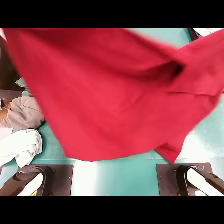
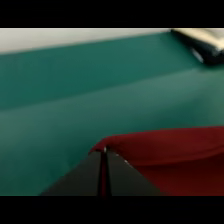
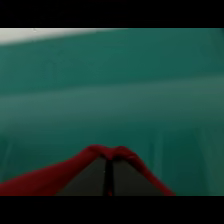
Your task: Fold the shirts.
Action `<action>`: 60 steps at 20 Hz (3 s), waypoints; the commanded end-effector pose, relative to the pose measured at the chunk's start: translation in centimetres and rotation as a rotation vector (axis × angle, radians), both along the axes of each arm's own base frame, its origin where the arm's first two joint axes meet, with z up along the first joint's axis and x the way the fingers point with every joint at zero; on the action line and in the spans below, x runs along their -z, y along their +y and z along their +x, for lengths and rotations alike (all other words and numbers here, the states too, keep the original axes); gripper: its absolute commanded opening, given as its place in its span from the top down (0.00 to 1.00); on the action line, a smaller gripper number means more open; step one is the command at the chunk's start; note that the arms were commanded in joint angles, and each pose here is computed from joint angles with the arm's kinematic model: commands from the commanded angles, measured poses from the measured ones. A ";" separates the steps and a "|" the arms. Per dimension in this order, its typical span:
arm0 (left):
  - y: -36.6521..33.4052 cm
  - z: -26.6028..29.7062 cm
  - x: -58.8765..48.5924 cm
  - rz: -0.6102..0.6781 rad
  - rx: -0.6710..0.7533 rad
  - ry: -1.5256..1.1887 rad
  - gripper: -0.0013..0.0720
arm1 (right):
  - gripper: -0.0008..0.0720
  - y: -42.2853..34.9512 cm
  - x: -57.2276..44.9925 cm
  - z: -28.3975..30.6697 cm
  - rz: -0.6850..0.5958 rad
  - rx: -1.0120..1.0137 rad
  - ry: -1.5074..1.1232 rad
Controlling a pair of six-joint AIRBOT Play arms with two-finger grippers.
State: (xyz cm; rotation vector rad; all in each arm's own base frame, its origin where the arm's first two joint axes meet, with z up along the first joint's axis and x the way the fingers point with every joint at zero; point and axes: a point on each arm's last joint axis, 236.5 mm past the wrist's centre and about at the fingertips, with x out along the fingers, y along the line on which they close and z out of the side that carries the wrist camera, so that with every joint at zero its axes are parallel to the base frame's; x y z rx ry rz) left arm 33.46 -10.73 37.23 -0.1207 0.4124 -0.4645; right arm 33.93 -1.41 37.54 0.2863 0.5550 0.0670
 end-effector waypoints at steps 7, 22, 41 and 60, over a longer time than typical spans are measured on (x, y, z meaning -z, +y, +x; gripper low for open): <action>2.1 14.0 22.6 -0.024 -0.125 0.369 0.95 | 0.97 -3.2 16.4 12.1 0.086 -0.011 0.372; 6.2 25.0 27.5 -0.042 -0.320 0.130 0.95 | 0.97 -4.1 29.0 26.9 -0.048 0.069 0.249; 1.8 14.3 39.7 0.076 -0.030 0.729 0.30 | 0.44 -5.2 38.8 16.1 -0.190 0.009 0.793; -1.0 -6.6 44.6 -0.125 0.040 1.101 0.30 | 0.44 -0.5 24.9 8.8 0.080 -0.205 0.677</action>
